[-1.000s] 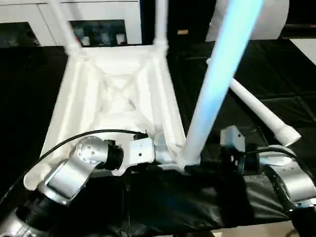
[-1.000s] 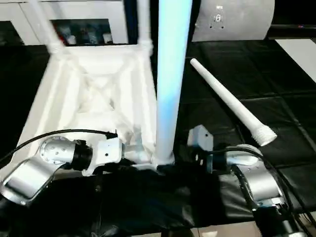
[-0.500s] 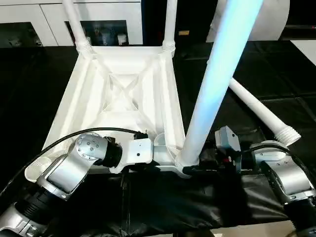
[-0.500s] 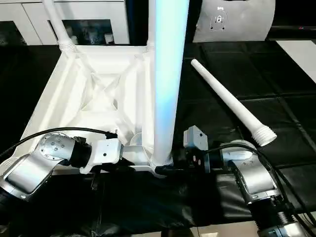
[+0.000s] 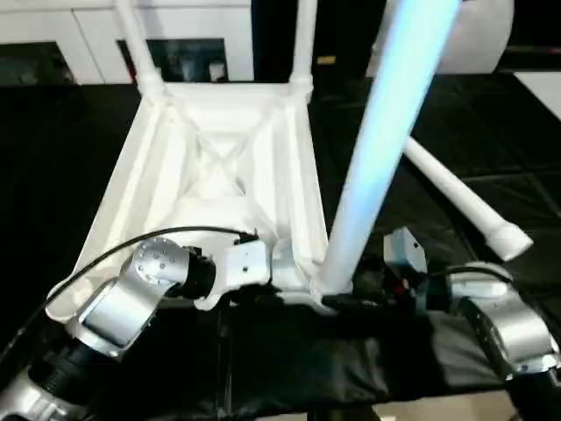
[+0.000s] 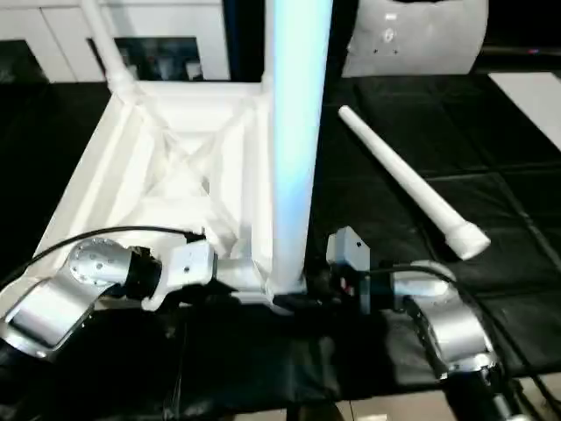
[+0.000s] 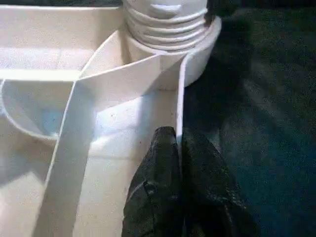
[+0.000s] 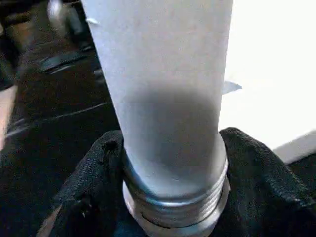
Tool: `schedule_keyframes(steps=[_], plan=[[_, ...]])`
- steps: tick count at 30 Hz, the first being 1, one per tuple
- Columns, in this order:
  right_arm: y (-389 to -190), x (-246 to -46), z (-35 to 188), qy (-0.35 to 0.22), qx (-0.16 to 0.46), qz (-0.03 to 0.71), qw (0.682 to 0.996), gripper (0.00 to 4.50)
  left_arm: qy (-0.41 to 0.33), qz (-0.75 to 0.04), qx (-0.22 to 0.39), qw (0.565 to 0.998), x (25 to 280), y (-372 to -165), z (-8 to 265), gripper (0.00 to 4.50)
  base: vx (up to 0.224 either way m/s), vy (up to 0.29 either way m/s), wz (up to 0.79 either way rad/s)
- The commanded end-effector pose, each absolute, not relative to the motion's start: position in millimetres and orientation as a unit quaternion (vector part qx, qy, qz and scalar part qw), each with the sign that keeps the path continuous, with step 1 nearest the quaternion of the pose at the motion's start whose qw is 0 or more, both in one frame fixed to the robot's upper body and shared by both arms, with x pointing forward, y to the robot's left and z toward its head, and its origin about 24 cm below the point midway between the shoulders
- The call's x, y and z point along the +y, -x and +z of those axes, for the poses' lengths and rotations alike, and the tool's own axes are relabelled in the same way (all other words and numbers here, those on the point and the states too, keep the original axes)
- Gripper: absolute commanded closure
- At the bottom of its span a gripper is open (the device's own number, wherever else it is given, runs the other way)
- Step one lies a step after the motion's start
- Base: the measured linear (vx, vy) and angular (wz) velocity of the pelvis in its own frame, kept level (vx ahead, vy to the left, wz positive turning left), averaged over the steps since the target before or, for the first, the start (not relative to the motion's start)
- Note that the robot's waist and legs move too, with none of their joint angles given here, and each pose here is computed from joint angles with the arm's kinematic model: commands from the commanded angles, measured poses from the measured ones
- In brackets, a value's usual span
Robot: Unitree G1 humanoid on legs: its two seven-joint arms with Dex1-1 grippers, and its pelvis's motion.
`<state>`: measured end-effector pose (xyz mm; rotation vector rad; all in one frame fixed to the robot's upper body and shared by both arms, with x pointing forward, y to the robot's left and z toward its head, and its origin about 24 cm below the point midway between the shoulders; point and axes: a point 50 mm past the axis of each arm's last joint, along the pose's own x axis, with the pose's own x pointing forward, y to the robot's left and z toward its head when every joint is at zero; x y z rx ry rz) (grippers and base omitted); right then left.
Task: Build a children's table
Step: Rotate leg to tighten
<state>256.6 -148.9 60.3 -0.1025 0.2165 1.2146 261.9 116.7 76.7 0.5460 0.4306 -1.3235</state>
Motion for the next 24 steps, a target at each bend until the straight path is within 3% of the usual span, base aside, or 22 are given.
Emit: schedule_keyframes(steps=[1,3,4,7,11,13,17,24], plan=[[-257.7,-107.4,51.2,0.009,0.106,0.522,0.846,1.80,-0.206,-0.553,0.180,0.787,90.3,-264.1,75.4,4.50,-0.057,0.003,-0.04],[-262.0,-97.7,51.5,-0.008,0.104,0.486,0.868,1.80,-0.186,-0.534,0.177,0.806,83.7,-265.1,77.7,4.50,-0.073,0.011,-0.13],[-268.7,-86.4,53.1,-0.032,0.102,0.435,0.894,1.81,-0.164,-0.510,0.176,0.826,75.6,-265.5,79.1,4.50,-0.070,0.029,-0.20],[-275.9,-70.8,57.6,-0.053,0.101,0.378,0.919,1.81,-0.145,-0.471,0.175,0.852,64.8,-267.2,79.7,4.50,-0.035,0.027,-0.12],[-274.8,-59.4,60.8,-0.050,0.096,0.370,0.923,1.81,-0.132,-0.448,0.171,0.867,54.7,-269.3,81.6,4.50,0.000,0.000,0.00],[-274.1,-61.2,60.8,-0.056,0.094,0.369,0.923,1.11,-0.139,-0.450,0.169,0.866,53.3,-269.3,82.2,4.50,0.000,0.000,0.00],[-274.2,-69.3,59.2,-0.041,0.095,0.364,0.926,0.81,-0.156,-0.455,0.168,0.860,56.7,-269.0,82.3,4.50,0.000,0.000,0.00],[-269.1,-107.6,59.3,0.014,0.087,0.407,0.909,0.23,-0.187,-0.495,0.173,0.830,77.3,-265.8,79.0,4.50,0.000,0.000,0.00]])
